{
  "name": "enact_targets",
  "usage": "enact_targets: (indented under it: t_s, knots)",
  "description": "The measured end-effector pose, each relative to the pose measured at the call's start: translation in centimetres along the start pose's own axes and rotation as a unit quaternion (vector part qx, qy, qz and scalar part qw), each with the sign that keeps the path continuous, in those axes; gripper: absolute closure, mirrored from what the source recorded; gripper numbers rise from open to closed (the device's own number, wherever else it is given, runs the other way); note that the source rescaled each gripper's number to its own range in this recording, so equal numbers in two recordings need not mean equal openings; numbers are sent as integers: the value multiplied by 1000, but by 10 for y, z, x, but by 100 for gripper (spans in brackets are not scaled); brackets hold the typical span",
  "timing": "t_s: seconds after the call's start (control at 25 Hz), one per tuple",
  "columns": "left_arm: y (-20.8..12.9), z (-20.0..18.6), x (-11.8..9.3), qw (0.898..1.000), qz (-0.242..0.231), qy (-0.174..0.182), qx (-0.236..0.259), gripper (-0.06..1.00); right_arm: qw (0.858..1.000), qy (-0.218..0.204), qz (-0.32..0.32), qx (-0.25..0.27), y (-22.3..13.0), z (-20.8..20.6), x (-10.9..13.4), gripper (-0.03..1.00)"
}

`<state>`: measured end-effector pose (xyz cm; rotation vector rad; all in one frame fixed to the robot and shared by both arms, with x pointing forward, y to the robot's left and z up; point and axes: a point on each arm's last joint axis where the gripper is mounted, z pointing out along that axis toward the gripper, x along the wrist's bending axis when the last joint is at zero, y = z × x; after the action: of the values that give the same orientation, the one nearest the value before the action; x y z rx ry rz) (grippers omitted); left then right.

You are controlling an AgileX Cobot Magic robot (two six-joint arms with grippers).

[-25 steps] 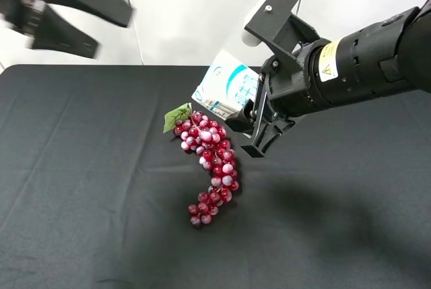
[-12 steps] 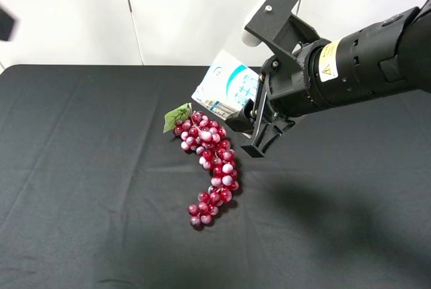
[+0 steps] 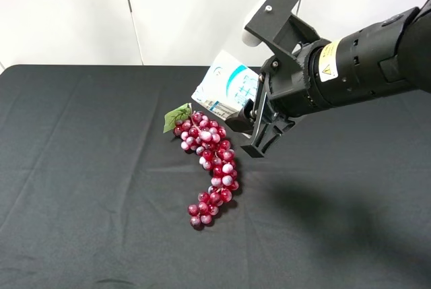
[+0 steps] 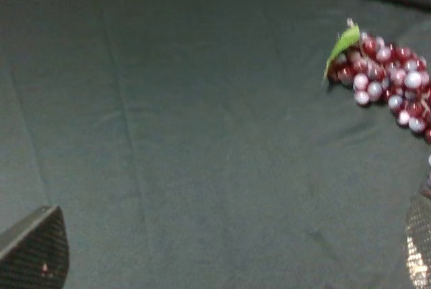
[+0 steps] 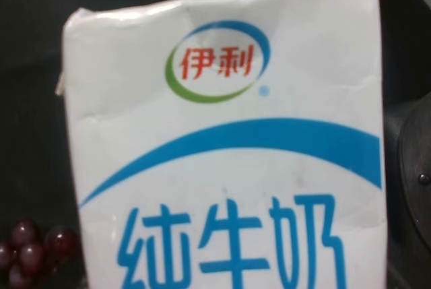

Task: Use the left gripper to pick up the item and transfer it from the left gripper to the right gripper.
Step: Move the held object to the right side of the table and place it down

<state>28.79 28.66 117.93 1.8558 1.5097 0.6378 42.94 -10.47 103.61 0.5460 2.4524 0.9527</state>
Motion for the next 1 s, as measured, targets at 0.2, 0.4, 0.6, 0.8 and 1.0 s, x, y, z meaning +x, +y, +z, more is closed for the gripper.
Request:
enact_targets:
  t_s: [0.2, 0.4, 0.6, 0.8, 1.0]
  knots:
    - [-43, -3, -3, 1000, -2, 1, -16, -6, 1000, 1, 2, 0, 0, 0, 0, 96]
    - [-95, 15, -1, 1000, 0, 12, -6, -6, 1000, 1, 3, 0, 0, 0, 0, 96]
    - [-131, 36, 3, 999, -5, 33, 6, -6, 1000, 2, 8, 0, 0, 0, 0, 96]
    - [-147, 39, 8, 998, -16, 61, -10, -6, 1000, 5, 18, -1, 0, 0, 1, 96]
    - [-146, 41, 8, 997, -16, 65, -25, -6, 1000, 8, 29, -2, 0, 0, 1, 96]
